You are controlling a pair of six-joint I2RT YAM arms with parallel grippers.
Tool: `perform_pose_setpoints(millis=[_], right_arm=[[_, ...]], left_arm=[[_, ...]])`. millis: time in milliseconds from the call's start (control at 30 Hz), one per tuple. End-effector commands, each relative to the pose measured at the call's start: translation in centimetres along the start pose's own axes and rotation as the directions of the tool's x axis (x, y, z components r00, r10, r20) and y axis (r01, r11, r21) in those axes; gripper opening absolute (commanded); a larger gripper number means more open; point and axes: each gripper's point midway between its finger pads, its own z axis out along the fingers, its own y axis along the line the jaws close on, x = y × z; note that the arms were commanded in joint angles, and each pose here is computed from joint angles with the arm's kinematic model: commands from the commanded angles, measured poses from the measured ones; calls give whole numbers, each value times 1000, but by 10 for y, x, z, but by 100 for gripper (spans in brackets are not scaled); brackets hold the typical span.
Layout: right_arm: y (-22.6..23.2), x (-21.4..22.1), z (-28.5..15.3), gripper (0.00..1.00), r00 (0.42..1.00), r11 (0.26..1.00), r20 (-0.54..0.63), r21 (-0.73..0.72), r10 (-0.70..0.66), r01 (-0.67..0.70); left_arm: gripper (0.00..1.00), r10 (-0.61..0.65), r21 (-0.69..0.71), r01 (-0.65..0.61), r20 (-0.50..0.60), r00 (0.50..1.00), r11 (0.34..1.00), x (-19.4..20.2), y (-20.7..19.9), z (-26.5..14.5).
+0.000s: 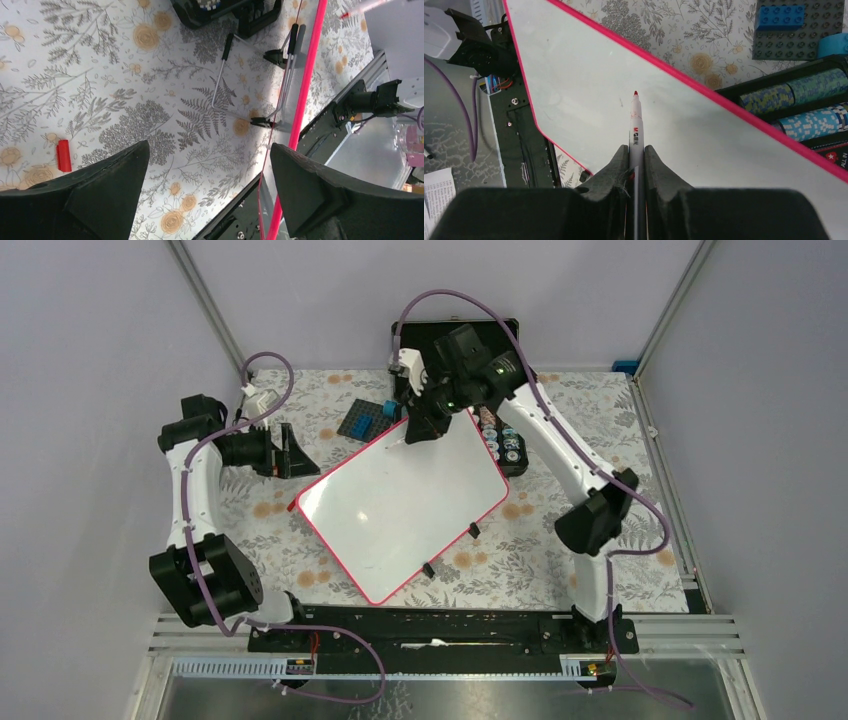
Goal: Write a sentence on the whiteboard
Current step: Adjust the whiteboard on the whiteboard stand.
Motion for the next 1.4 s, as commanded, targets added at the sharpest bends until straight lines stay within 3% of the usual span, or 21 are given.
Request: perform_pose_setpoints(millis=[0, 267, 733, 1100, 1367], right_arm=[[3, -1, -6, 0, 997, 1000, -75, -15, 24, -25], [22, -19, -20, 0, 1000, 999, 15, -44, -13, 13], [46, 2, -34, 0, 975, 987, 168, 97, -143, 128], [75, -18, 3, 0, 954, 974, 199, 30, -224, 223], [103, -33, 8, 0, 944, 962, 228, -79, -239, 262]], left_arm=[[99, 66, 21, -66, -19, 998, 998, 2, -12, -9], [99, 55, 17, -56, 55, 997, 998, 3, -28, -12], [95, 0, 2, -1, 105, 994, 1000, -1, -44, -19], [58, 6, 53, -10, 80, 997, 999, 19, -46, -9], [20, 39, 106, -44, 43, 998, 993, 20, -50, 2]])
